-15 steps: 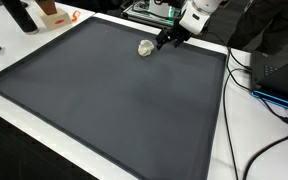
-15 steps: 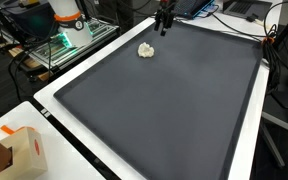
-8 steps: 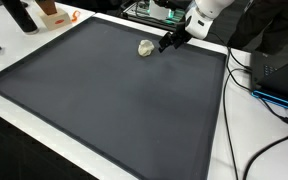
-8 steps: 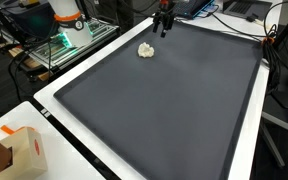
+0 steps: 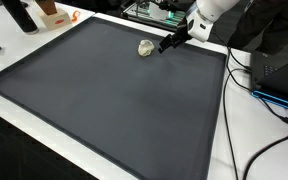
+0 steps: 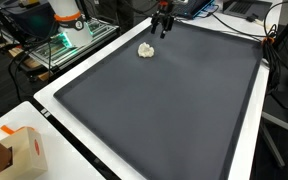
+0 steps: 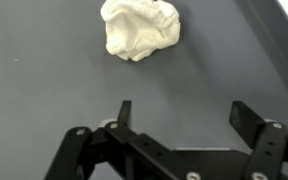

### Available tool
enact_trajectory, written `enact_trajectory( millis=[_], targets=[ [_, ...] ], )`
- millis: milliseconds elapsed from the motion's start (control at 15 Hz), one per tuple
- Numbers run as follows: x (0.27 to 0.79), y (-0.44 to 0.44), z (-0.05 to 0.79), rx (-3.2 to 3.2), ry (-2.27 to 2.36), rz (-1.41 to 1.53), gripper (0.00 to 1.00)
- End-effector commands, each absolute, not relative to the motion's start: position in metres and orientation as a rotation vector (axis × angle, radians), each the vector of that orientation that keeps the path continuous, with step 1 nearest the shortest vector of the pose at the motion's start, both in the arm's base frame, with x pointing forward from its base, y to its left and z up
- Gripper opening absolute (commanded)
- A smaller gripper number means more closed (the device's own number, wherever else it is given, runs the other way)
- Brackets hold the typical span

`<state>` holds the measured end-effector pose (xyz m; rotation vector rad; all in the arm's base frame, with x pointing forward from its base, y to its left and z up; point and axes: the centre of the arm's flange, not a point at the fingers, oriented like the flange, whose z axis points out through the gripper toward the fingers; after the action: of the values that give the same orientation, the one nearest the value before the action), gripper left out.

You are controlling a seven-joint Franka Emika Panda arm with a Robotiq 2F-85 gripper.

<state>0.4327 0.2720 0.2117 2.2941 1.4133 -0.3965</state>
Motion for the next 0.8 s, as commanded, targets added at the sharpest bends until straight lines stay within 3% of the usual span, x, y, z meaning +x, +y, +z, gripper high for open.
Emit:
enact_trajectory(
  millis=[0, 733],
  targets=[
    [0.432, 0.271, 0.209, 2.244, 1.435, -0.441, 1.0],
    [0.452, 0.255, 0.228, 2.244, 1.446, -0.459, 1.0]
  ],
)
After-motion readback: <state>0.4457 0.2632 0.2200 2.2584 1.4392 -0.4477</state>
